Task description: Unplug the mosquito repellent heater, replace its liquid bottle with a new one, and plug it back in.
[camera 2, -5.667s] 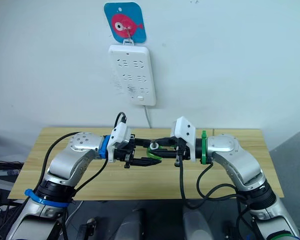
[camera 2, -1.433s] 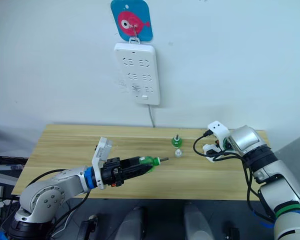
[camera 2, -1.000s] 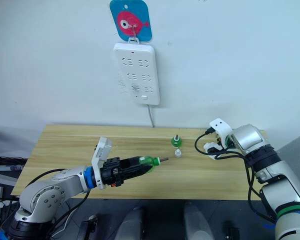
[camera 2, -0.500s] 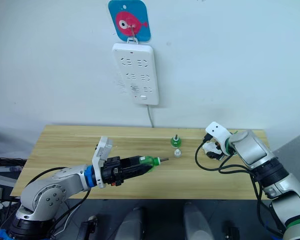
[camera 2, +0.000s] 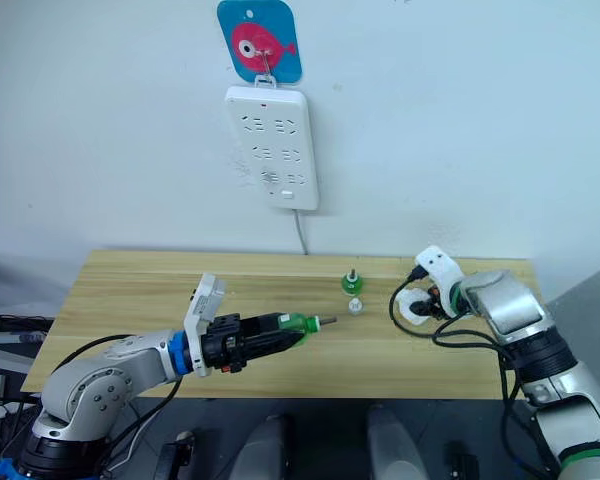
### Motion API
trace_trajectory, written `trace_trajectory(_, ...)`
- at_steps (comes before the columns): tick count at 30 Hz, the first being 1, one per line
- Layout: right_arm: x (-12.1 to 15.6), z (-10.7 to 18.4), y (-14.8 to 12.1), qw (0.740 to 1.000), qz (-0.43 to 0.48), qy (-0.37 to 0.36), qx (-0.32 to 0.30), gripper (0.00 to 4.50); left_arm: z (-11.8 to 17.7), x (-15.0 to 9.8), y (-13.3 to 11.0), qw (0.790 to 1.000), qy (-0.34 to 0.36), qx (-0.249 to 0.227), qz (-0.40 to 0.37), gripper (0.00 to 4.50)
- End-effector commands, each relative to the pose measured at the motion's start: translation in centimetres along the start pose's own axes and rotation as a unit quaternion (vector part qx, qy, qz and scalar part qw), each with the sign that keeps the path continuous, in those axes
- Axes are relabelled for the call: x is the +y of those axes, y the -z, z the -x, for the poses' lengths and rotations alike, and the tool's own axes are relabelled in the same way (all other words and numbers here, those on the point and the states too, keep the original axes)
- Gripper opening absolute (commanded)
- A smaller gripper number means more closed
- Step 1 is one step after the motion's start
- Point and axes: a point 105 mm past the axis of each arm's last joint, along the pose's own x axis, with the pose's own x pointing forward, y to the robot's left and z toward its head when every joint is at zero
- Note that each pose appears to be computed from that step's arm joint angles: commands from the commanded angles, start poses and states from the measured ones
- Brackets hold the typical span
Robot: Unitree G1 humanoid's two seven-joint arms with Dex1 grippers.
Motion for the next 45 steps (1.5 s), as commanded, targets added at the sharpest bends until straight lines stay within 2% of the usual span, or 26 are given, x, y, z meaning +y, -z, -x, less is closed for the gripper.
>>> trace_trajectory(1, -1.2, 0.5, 1.9, 0.989, -0.143, -0.008, -0.021, 2.12, 0.7, -0.4, -0.7, 1.0, 0.006, -0.002, -0.011, 2.33)
trace_trajectory(4, -0.9, -0.3, 3.1, 0.975, -0.215, -0.03, -0.036, 2.12, 1.0, -0.4, -0.8, 1.0, 0.009, 0.007, -0.012, 2.33)
trace_trajectory(7, -0.3, -0.9, 4.0, 0.965, -0.251, -0.058, -0.046, 2.12, 1.1, -0.4, -1.1, 1.0, 0.012, 0.015, -0.014, 2.33)
trace_trajectory(16, -1.8, -2.1, 5.7, 0.945, -0.318, -0.049, -0.068, 2.12, 1.4, -0.3, -1.6, 0.999, 0.014, 0.028, -0.017, 2.33)
trace_trajectory(23, -2.7, -1.2, 4.7, 0.942, -0.318, -0.047, -0.097, 4.5, 1.4, -0.4, -1.5, 0.999, 0.014, 0.029, -0.015, 2.33)
trace_trajectory(31, -3.7, 1.2, 3.5, 0.964, -0.241, -0.025, -0.113, 4.5, 1.2, -0.4, -1.5, 1.0, 0.013, 0.024, -0.014, 2.33)
trace_trajectory(37, -2.1, 3.3, 0.7, 0.978, -0.169, -0.018, -0.121, 4.5, 1.4, -0.5, -1.4, 0.999, 0.011, 0.025, -0.017, 2.33)
trace_trajectory(39, -1.9, 2.8, 0.9, 0.983, -0.149, 0.068, -0.082, 4.5, 1.4, -0.5, -1.4, 0.999, 0.011, 0.025, -0.019, 2.33)
trace_trajectory(41, -2.0, 2.6, 1.4, 0.975, -0.15, 0.151, -0.062, 4.5, 1.4, -0.5, -1.3, 0.999, 0.011, 0.026, -0.02, 2.33)
trace_trajectory(45, 0.5, 1.8, 1.6, 0.961, -0.191, 0.194, -0.056, 4.5, 1.3, -0.5, -1.3, 0.999, 0.015, 0.027, -0.022, 2.33)
